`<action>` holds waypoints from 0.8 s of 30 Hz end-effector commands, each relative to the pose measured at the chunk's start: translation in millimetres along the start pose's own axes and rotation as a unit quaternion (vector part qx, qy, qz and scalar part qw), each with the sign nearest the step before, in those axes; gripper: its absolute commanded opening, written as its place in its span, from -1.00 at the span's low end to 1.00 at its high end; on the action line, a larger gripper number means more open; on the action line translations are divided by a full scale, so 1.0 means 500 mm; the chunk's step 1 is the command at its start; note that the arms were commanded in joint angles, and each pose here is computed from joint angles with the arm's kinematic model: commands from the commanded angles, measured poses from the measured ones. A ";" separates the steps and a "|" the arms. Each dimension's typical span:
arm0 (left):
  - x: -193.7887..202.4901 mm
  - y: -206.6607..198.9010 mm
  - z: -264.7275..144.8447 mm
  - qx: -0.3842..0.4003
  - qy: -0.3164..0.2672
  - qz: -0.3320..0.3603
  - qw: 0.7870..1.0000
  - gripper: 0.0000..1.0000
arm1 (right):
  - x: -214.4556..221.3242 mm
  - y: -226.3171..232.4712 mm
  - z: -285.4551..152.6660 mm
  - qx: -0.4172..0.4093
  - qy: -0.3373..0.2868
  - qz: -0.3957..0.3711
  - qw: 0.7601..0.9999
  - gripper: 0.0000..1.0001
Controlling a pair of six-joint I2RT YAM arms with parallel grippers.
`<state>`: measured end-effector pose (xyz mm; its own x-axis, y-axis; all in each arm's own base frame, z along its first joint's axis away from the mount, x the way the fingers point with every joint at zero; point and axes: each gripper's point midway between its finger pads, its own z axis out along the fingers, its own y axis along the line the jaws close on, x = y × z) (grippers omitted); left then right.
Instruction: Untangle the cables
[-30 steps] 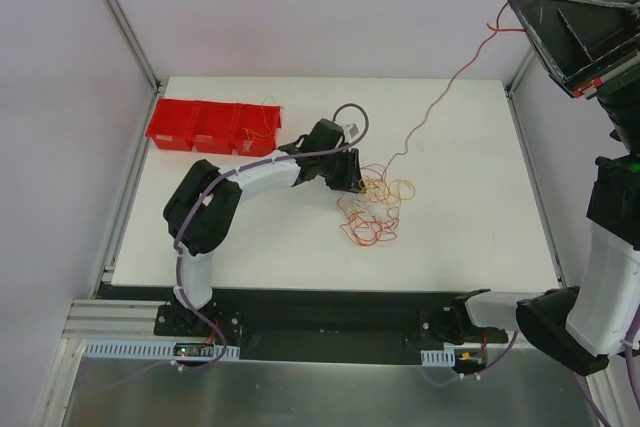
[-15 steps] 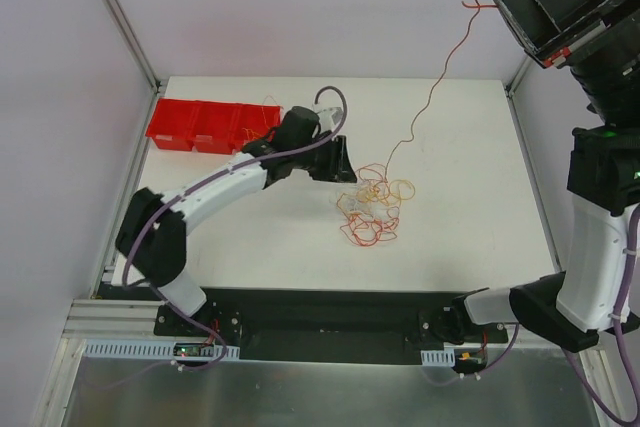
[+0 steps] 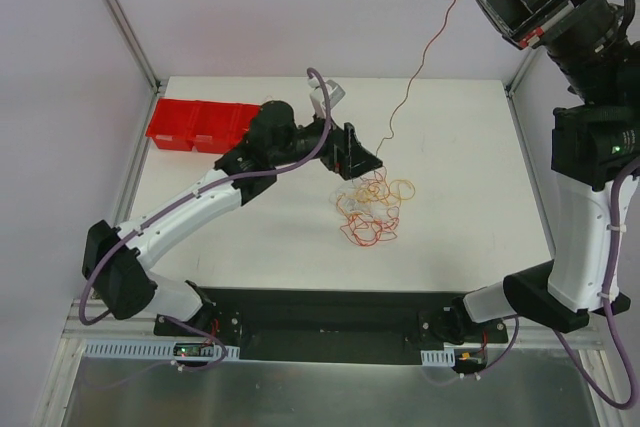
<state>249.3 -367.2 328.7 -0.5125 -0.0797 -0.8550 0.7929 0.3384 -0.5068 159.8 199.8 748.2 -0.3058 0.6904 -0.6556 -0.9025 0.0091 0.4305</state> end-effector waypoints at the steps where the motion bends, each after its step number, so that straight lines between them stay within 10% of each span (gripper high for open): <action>1: -0.101 -0.074 0.024 0.078 -0.055 0.041 0.995 0.98 | -0.005 0.044 -0.009 -0.030 -0.001 -0.007 1.000 -0.99; 5: -0.102 -0.057 0.062 0.077 -0.035 0.035 0.996 0.63 | -0.002 0.044 -0.009 -0.031 0.002 -0.006 1.000 -0.99; 12: -0.084 -0.016 0.053 0.012 -0.008 0.036 0.999 -1.00 | 0.032 -0.025 -0.020 0.033 0.037 -0.019 0.999 -0.99; 16: -0.125 -0.040 0.001 -0.005 -0.046 0.051 0.998 -1.00 | 0.094 -0.144 -0.045 0.118 0.084 -0.001 0.989 -0.95; 24: -0.146 -0.040 -0.033 -0.026 -0.065 0.000 0.998 -1.00 | 0.337 -0.467 -0.239 0.331 0.252 0.060 0.907 -0.22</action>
<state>260.8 -366.2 389.9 -0.4416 -0.1306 -0.8876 0.8135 0.3591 -0.4576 253.3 227.3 576.6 -0.5001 0.4702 -0.7272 -0.6640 0.3308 0.6705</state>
